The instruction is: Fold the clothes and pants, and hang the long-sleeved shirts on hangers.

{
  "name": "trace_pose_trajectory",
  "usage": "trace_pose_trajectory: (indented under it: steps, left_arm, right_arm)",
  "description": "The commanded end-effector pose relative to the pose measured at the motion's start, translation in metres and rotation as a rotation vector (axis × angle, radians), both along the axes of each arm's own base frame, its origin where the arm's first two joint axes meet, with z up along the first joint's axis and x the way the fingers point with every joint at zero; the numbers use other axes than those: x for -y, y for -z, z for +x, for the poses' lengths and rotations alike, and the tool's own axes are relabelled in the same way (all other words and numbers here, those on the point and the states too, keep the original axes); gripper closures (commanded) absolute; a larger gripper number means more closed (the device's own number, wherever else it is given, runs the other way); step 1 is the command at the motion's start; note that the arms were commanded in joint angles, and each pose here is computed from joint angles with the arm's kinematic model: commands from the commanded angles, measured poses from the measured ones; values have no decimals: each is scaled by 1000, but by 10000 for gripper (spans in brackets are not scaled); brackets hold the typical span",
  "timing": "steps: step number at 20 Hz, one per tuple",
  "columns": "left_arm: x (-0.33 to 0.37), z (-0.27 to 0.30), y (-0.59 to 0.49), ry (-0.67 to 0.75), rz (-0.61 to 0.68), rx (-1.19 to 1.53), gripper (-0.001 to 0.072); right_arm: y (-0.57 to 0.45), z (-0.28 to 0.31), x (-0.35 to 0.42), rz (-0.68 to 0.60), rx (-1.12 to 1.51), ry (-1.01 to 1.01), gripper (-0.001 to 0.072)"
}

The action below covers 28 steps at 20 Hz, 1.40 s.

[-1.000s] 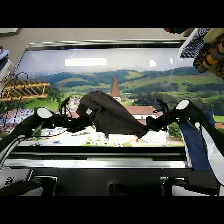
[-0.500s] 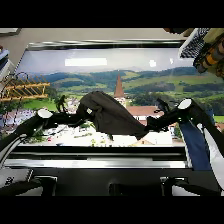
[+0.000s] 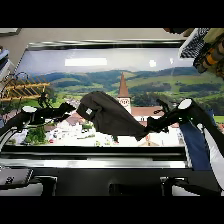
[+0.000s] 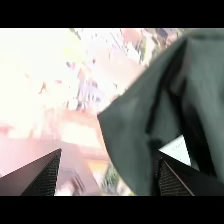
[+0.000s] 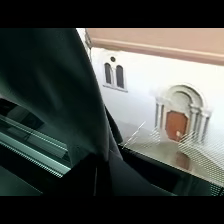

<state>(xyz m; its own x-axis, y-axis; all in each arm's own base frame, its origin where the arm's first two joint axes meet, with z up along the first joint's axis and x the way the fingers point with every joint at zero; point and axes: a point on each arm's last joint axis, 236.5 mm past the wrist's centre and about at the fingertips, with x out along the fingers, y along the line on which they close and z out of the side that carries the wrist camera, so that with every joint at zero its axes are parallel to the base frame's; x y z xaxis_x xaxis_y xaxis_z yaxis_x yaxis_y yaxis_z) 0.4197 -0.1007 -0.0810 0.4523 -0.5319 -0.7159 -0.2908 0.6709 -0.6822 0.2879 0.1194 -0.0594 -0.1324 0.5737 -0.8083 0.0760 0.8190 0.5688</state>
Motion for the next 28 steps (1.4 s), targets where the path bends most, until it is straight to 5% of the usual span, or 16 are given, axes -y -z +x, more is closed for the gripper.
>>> trace_pose_trajectory:
  steps: [1, 5, 7, 9, 11, 12, 17, 23, 28]
  left_arm:
    - [3, 23, 9, 23, 20, 18, 60]
    - [26, 37, 20, 74, 17, 14, 60]
    - [39, 33, 26, 108, 6, -7, 245]
    - [47, 27, 26, 137, -5, -17, 286]
    - [57, 19, 20, 217, -23, -11, 627]
    - [62, 16, 12, 266, -33, 5, 690]
    - [54, 35, -63, 318, -56, 149, 692]
    - [-22, 49, -271, 180, 113, 517, 693]
    - [-54, -27, -450, 43, 266, 885, 693]
  right_arm:
    - [-1, -3, -1, 3, -14, -2, 675]
    - [-1, -3, -1, 3, -19, 4, 675]
    - [-1, -3, -1, 3, -19, 4, 675]
    - [-1, -3, -1, 3, -22, 8, 675]
    - [-1, -3, -1, 2, -22, 11, 676]
    - [-3, -2, -2, 8, -19, 14, 676]
    - [-34, 24, -2, 3, 132, 46, 677]
    - [-240, 108, 46, -220, 843, 121, 678]
    - [-454, 54, 72, -322, 1411, 267, 677]
